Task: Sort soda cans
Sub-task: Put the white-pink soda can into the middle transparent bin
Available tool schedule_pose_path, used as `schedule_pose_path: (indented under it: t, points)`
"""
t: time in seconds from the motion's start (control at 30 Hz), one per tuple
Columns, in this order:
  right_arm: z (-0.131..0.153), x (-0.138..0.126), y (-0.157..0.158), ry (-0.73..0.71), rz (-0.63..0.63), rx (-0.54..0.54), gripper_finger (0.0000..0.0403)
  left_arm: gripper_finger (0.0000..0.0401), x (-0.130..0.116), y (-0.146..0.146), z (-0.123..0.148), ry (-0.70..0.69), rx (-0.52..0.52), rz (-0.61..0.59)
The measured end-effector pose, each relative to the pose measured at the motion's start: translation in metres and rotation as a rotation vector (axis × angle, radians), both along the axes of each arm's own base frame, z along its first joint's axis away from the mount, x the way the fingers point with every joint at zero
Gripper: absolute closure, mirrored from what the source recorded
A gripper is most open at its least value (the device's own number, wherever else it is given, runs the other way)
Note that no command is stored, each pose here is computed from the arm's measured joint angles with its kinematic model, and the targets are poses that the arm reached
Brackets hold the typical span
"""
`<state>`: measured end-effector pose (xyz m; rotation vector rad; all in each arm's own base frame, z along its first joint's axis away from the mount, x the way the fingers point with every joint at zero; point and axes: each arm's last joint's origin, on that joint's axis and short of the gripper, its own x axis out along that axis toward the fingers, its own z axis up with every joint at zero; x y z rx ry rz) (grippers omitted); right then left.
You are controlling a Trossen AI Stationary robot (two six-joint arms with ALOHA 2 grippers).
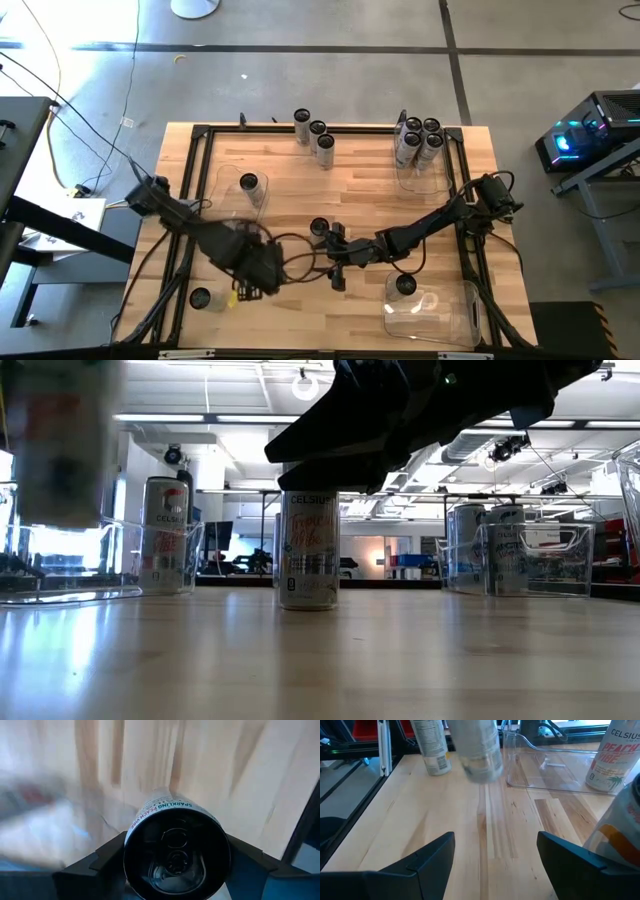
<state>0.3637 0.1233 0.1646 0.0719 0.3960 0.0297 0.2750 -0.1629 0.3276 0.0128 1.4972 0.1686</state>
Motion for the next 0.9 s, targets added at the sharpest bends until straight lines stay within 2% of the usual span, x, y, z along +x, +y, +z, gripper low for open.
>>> schedule_pose_path:
  t: [0.07, 0.13, 0.23, 0.33, 0.5, 0.67, 0.9]
  points:
    - [0.000, 0.000, 0.000, 0.000, 0.000, 0.000, 0.0126, 0.0157, 0.003, 0.000, 0.021, -0.114, -0.003, -0.111]
    - [0.000, 0.000, 0.000, 0.002, 0.000, 0.000, 0.0126, 0.0157, 0.002, 0.003, 0.042, -0.203, 0.051, -0.200]
    - [-0.001, 0.000, 0.000, 0.007, 0.000, -0.001, 0.0126, 0.0157, -0.005, 0.010, 0.062, -0.242, 0.121, -0.384]
    - [-0.001, 0.000, 0.000, 0.011, -0.001, -0.001, 0.0126, 0.0157, -0.009, 0.016, 0.072, -0.283, 0.166, -0.488]
    - [-0.002, -0.001, 0.000, 0.017, -0.003, 0.002, 0.0126, 0.0157, -0.029, 0.036, 0.081, -0.296, 0.138, -0.440]
    - [-0.001, -0.001, 0.000, 0.016, -0.003, 0.003, 0.0126, 0.0157, -0.063, 0.057, 0.083, -0.317, 0.117, -0.349]
    - [-0.001, -0.001, 0.000, 0.014, -0.004, 0.004, 0.0126, 0.0157, -0.109, 0.083, 0.062, -0.293, 0.099, -0.275]
